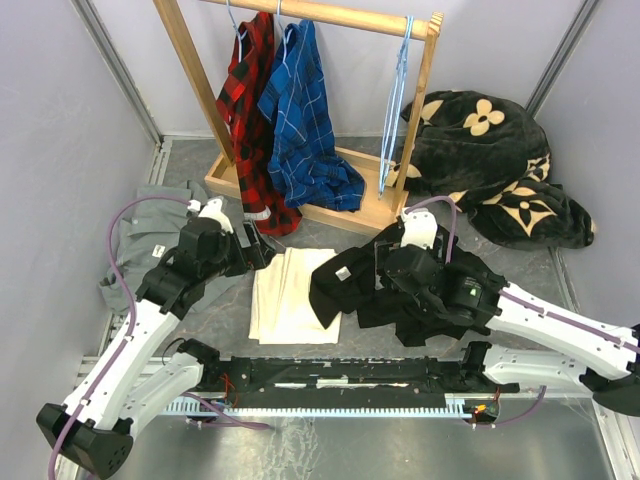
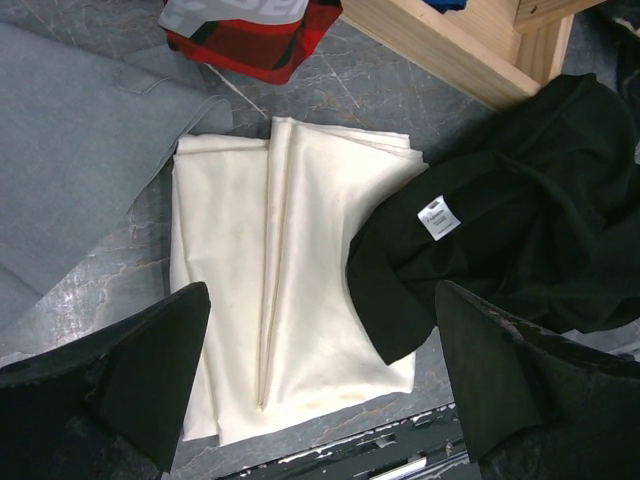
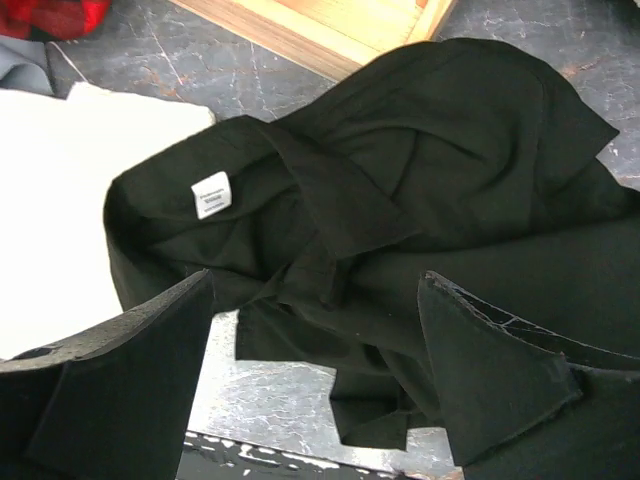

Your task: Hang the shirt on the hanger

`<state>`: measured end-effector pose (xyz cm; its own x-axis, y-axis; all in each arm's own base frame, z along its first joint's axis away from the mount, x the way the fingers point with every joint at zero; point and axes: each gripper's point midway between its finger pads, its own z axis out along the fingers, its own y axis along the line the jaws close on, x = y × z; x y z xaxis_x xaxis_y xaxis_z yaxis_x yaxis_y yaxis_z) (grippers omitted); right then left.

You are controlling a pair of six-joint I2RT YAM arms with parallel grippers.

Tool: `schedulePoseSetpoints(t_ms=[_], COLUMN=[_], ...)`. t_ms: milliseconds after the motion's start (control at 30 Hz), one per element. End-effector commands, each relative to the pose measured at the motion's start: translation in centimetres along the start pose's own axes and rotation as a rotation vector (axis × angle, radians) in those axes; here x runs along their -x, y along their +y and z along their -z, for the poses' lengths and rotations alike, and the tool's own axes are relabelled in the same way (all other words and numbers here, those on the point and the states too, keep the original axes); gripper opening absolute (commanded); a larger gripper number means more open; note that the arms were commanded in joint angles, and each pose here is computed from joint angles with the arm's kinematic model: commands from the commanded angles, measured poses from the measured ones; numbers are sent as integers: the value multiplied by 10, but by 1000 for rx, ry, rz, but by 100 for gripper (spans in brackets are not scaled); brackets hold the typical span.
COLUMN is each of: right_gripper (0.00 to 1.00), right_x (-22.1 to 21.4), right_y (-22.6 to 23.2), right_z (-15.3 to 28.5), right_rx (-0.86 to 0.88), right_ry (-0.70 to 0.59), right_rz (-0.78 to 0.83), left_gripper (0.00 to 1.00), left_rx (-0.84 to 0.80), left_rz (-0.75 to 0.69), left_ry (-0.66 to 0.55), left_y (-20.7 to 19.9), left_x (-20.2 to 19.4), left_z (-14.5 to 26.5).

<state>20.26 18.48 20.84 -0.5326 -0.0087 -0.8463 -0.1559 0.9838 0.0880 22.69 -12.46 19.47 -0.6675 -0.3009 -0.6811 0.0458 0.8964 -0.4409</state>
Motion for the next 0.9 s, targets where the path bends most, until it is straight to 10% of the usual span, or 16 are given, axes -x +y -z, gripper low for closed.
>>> schedulePoseSetpoints(t_ms=[0, 867], right_gripper=[90, 86], right_x=[4, -33], right_y=[1, -61], right_z=[6, -16], right_rx=[8, 8], right_ry=[24, 286], right_rz=[5, -209], left_gripper=[99, 96], left_rx=[12, -81], left_rz=[38, -19], left_ry=[-58, 32], left_y=[0, -67], left_x=[11, -57], left_z=[0, -32])
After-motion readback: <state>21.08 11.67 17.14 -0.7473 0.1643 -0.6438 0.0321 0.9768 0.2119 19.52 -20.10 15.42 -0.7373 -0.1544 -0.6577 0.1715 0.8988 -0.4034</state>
